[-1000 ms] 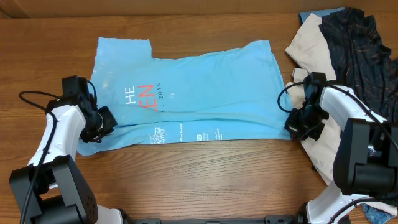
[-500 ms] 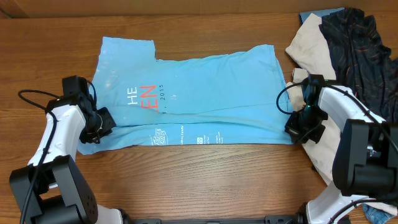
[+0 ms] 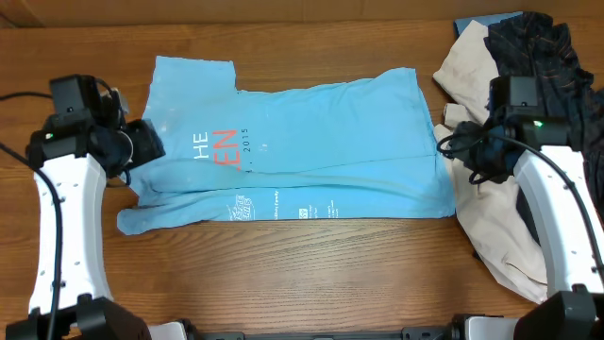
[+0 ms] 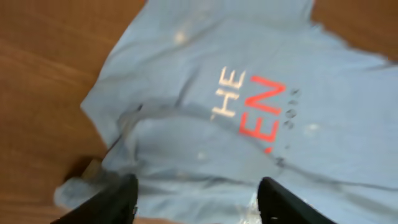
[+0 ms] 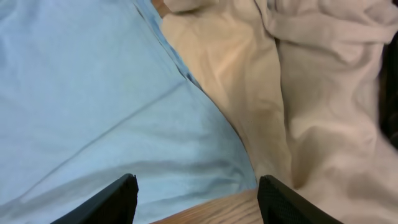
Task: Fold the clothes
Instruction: 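Release the shirt and move both grippers to its top corners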
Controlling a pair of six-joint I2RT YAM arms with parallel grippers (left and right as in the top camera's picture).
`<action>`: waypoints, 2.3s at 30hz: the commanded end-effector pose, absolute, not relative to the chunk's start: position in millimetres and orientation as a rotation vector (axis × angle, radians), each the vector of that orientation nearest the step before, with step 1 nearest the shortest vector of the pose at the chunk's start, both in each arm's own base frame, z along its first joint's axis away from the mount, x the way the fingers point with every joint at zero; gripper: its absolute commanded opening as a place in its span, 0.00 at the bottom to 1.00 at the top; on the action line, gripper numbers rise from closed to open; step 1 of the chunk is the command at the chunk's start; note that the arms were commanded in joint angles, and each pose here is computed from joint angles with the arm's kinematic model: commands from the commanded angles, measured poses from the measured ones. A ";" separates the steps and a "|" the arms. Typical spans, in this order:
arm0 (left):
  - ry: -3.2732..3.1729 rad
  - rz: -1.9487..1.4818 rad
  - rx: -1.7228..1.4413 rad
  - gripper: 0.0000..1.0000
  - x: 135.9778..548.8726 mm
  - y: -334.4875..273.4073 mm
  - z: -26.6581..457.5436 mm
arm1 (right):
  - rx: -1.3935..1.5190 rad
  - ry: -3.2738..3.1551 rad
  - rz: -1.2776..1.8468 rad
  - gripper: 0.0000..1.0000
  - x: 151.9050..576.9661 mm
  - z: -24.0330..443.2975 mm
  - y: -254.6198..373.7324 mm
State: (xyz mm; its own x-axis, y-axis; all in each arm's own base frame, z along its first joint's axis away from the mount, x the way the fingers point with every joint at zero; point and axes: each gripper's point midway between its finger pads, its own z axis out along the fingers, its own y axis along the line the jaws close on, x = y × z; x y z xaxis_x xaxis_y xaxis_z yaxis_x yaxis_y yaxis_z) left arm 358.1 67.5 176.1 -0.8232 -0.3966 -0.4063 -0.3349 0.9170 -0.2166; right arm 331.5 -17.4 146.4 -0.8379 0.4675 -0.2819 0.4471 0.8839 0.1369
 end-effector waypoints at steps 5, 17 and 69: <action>2.553 -0.224 -0.471 0.69 408.5 73.7 196.6 | 0.548 2.744 0.146 0.66 339.5 151.5 -9.3; 2.700 -0.218 -0.518 0.76 514.1 112.8 121.5 | 0.521 2.763 0.160 0.66 336.5 150.5 -6.6; 2.889 -0.349 -0.512 0.04 520.3 104.0 60.5 | 0.148 2.432 0.339 0.66 514.5 90.2 16.6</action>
State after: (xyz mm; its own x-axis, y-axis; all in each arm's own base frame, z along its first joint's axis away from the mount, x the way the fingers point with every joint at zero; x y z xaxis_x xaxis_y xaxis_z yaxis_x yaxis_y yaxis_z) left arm 517.8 101.9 40.0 -0.9279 -0.3578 -0.1048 -0.3236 0.9124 -0.2506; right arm 490.7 8.8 92.0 -0.7801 0.2322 -0.5809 0.0826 0.9587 0.2723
